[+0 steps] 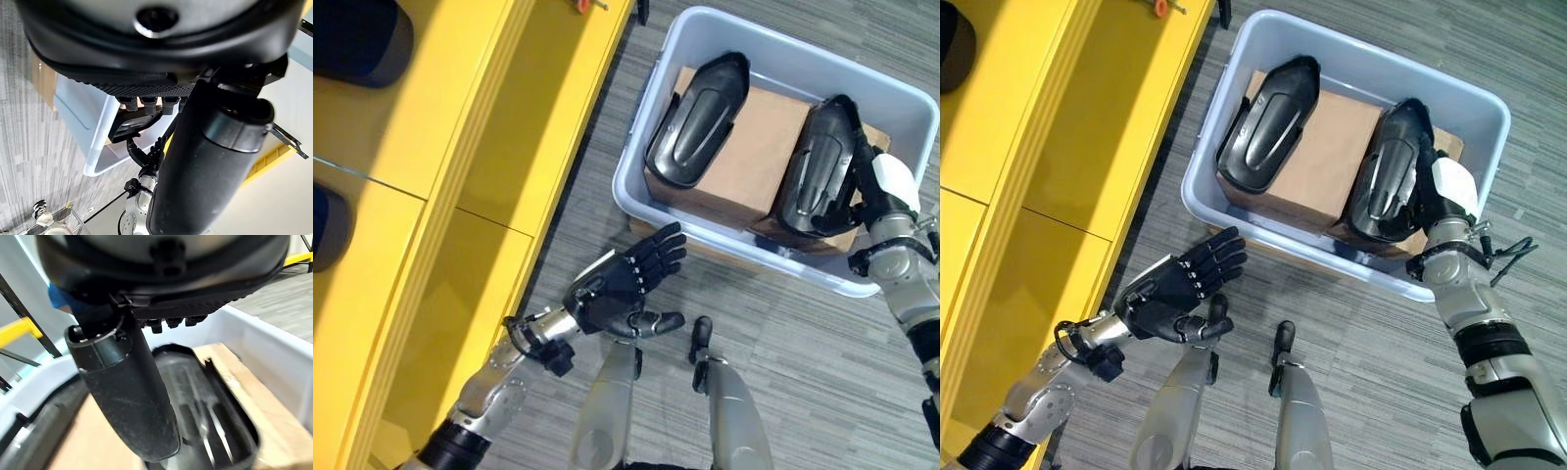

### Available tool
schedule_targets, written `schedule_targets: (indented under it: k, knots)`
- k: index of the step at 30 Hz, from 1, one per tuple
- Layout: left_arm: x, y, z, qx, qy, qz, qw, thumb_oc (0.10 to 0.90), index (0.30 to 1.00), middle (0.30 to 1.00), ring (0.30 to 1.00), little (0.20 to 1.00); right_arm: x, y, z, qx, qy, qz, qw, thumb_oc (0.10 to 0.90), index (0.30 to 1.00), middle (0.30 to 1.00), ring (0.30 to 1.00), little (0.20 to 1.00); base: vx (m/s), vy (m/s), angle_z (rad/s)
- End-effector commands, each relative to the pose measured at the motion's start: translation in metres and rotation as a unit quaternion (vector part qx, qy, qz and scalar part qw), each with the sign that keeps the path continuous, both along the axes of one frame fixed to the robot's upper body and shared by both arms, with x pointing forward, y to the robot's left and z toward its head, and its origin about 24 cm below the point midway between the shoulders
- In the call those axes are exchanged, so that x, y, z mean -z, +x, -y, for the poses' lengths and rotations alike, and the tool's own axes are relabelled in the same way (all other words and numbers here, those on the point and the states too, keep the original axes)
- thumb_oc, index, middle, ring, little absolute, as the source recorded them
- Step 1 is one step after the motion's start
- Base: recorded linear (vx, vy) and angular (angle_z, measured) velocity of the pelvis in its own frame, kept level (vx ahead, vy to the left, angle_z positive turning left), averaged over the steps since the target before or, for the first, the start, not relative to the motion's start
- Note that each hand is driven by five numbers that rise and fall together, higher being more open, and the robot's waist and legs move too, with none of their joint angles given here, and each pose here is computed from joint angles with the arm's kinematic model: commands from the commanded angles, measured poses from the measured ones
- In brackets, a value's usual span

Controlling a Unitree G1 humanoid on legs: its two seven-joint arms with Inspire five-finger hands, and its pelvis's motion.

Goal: Move parts from the plastic box to the shelf.

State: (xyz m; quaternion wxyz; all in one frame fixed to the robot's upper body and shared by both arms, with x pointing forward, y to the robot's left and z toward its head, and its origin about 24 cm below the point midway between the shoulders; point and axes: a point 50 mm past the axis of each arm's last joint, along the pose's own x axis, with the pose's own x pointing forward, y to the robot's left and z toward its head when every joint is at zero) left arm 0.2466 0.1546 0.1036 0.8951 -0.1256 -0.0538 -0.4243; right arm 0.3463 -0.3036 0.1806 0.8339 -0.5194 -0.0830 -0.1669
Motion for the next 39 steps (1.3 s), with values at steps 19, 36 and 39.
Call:
schedule_targets:
  k: [19,36,39]
  knots:
    - [-0.043,-0.008,0.024,0.072,-0.102,0.109,0.986,0.900,1.000,1.000,1.000,1.000,-0.037,-0.012,-0.043,-0.088,-0.051,0.115,0.988,0.900,1.000,1.000,1.000,1.000,-0.01,0.005,-0.01]
    - [-0.044,-0.006,0.033,0.093,-0.126,0.096,0.983,0.900,1.000,1.000,1.000,1.000,-0.034,-0.001,-0.045,-0.064,-0.094,0.103,0.988,0.900,1.000,1.000,1.000,1.000,-0.01,0.007,-0.02]
    - [-0.044,-0.006,0.034,0.098,-0.125,0.096,0.983,0.900,1.000,1.000,1.000,1.000,-0.038,0.002,-0.041,-0.043,-0.124,0.106,0.986,0.900,1.000,1.000,1.000,1.000,0.00,0.000,0.00]
